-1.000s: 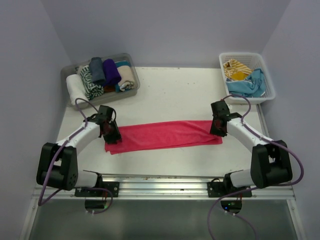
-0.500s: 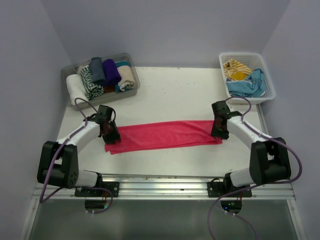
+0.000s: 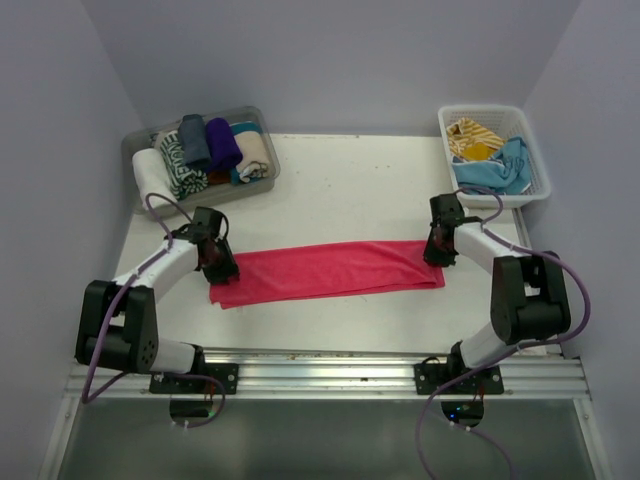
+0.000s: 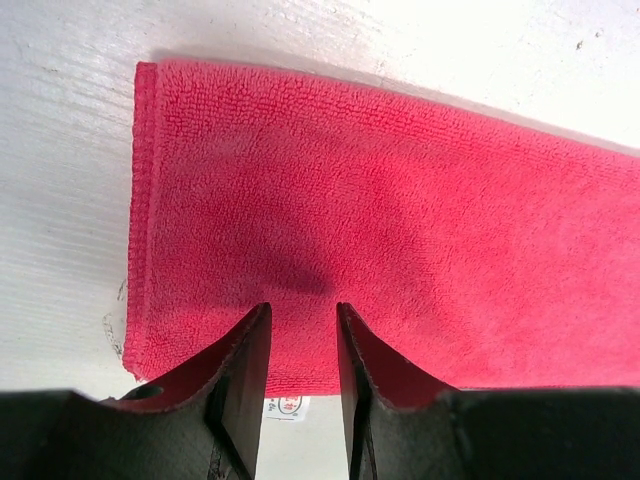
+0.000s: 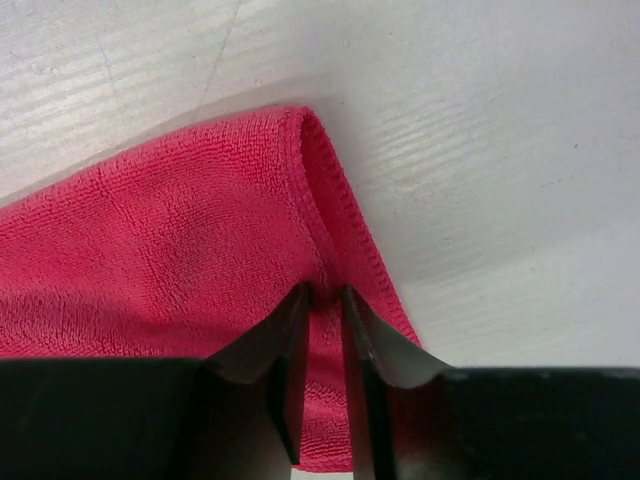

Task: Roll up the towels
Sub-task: Fold the towel

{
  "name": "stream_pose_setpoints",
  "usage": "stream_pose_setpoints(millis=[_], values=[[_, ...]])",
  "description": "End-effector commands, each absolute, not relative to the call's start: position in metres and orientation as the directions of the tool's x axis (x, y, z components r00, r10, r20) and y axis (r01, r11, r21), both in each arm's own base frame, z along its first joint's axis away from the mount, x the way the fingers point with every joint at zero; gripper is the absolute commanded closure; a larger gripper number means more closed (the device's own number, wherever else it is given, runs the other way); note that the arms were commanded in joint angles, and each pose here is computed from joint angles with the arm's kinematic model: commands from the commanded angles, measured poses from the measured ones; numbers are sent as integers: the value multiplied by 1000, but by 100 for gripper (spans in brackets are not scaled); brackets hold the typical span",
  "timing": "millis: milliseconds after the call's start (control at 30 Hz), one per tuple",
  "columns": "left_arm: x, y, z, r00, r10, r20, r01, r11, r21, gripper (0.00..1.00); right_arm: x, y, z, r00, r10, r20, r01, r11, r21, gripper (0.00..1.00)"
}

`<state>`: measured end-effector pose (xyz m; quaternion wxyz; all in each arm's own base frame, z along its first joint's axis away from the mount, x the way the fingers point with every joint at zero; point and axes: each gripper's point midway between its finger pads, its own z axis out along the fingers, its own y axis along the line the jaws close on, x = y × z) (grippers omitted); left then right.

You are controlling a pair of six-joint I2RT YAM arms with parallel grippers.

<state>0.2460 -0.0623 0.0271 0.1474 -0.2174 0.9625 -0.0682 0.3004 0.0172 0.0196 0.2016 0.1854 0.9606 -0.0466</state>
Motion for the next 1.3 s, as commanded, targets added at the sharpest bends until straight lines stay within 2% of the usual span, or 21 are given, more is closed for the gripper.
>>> stream_pose_setpoints(millis=[0, 167, 200, 400, 667, 733, 767, 900, 1067, 1167, 1267], values=[[256, -60, 32, -858, -433, -276, -392, 899, -193, 64, 318, 18, 25, -828, 337, -449, 371, 929, 13, 80], [255, -60, 29, -860, -436, -266, -397, 898, -188, 64, 319, 13, 32, -815, 334, -474, 380, 925, -2, 94], [256, -60, 28, -859, -437, -265, -399, 898, -186, 64, 320, 12, 34, -813, 331, -479, 380, 925, -6, 100], [256, -59, 28, -860, -437, -263, -401, 898, -181, 64, 322, 2, 52, -786, 327, -524, 404, 914, -35, 100], [254, -58, 24, -863, -437, -254, -404, 899, -172, 64, 322, -10, 55, -790, 309, -530, 425, 899, -110, 100], [254, -59, 24, -864, -436, -252, -403, 898, -174, 64, 321, -11, 49, -798, 309, -518, 426, 897, -122, 94], [255, -59, 25, -862, -438, -255, -404, 898, -176, 64, 321, -11, 47, -800, 310, -514, 426, 896, -123, 78], [258, -60, 29, -862, -434, -261, -397, 899, -184, 64, 317, -14, 54, -785, 317, -533, 441, 890, -120, 65], [261, -60, 35, -860, -428, -279, -387, 902, -191, 64, 303, -14, 64, -771, 322, -550, 444, 891, -100, 65], [261, -60, 28, -867, -424, -262, -389, 904, -177, 64, 300, -3, 53, -787, 334, -519, 419, 906, -52, 72], [259, -59, 18, -871, -426, -244, -395, 903, -168, 64, 303, 0, 40, -811, 327, -486, 404, 913, -58, 70]])
